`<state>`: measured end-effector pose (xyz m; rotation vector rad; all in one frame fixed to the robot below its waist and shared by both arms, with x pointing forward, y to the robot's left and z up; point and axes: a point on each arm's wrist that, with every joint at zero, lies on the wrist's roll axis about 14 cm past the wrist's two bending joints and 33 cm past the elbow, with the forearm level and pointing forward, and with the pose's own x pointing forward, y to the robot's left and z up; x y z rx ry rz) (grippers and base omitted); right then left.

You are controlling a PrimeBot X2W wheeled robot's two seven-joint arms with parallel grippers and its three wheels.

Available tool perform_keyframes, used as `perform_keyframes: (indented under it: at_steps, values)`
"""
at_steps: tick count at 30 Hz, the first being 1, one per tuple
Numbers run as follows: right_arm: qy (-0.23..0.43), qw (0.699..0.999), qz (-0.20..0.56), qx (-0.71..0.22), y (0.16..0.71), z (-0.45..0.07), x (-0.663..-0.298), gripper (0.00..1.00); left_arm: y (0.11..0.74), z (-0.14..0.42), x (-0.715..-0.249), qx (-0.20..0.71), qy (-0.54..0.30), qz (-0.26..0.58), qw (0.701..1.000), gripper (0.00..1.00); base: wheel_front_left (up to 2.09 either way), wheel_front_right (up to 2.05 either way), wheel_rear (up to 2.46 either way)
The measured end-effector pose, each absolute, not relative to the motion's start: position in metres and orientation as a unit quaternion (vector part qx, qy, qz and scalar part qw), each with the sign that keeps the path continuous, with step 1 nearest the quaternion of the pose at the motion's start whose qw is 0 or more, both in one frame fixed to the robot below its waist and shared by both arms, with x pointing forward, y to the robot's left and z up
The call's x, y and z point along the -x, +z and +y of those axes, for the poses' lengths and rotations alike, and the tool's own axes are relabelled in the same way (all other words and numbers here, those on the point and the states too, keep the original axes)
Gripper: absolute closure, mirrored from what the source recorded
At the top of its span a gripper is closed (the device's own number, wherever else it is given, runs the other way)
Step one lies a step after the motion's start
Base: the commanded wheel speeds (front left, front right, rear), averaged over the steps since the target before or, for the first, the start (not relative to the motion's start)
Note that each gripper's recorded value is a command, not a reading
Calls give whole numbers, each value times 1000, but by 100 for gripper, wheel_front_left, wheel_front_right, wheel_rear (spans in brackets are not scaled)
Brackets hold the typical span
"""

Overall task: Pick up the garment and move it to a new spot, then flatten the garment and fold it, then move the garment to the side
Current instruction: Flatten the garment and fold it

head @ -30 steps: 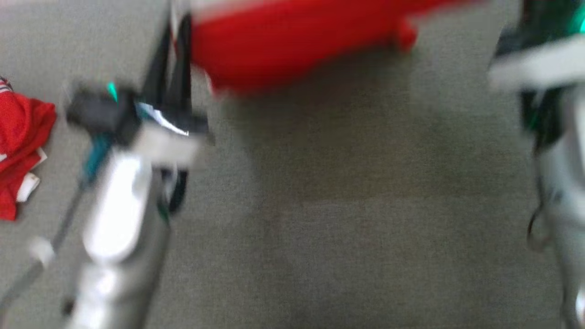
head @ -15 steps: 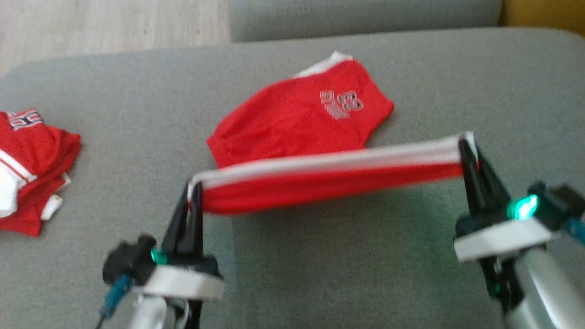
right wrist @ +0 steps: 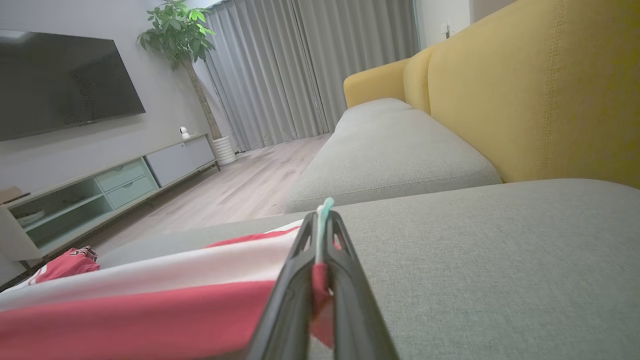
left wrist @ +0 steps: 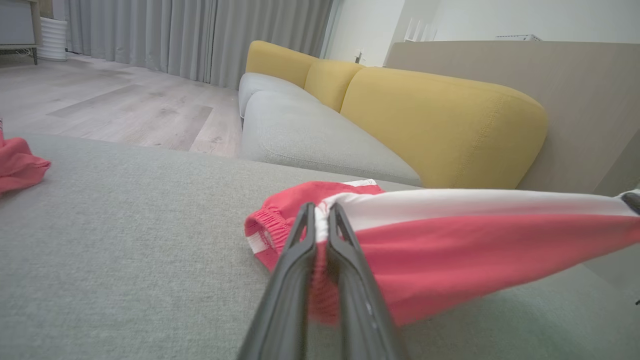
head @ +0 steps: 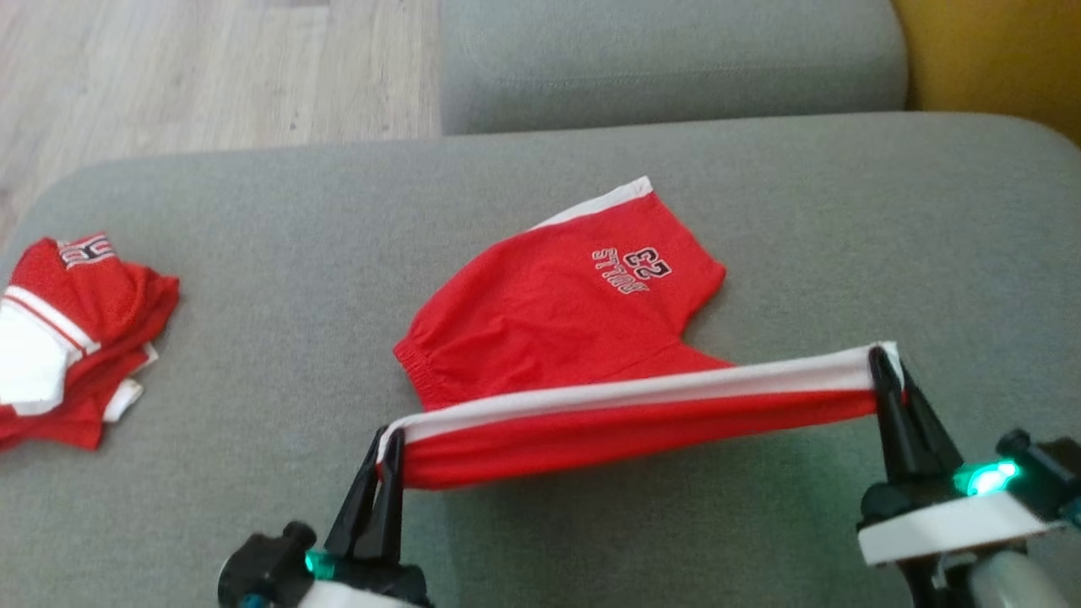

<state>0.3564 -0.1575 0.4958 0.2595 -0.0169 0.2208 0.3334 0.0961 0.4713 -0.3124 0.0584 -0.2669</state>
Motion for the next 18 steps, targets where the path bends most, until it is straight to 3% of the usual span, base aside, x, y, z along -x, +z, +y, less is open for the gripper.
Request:
perform_keyframes:
  at_steps: [4, 9, 18]
  values:
    - [122, 985, 7, -125, 491, -151, -385, 100, 480, 97, -358, 161, -132, 14, 978, 100, 0, 0, 0]
    - [153, 984, 6, -96, 501, -137, -448, 100, 490, 102, -404, 162, -126, -1, 979, 100, 0, 0, 0]
    - [186, 980, 65, -37, 469, -110, -539, 100, 458, 106, -457, 147, -118, 42, 981, 100, 0, 0, 0]
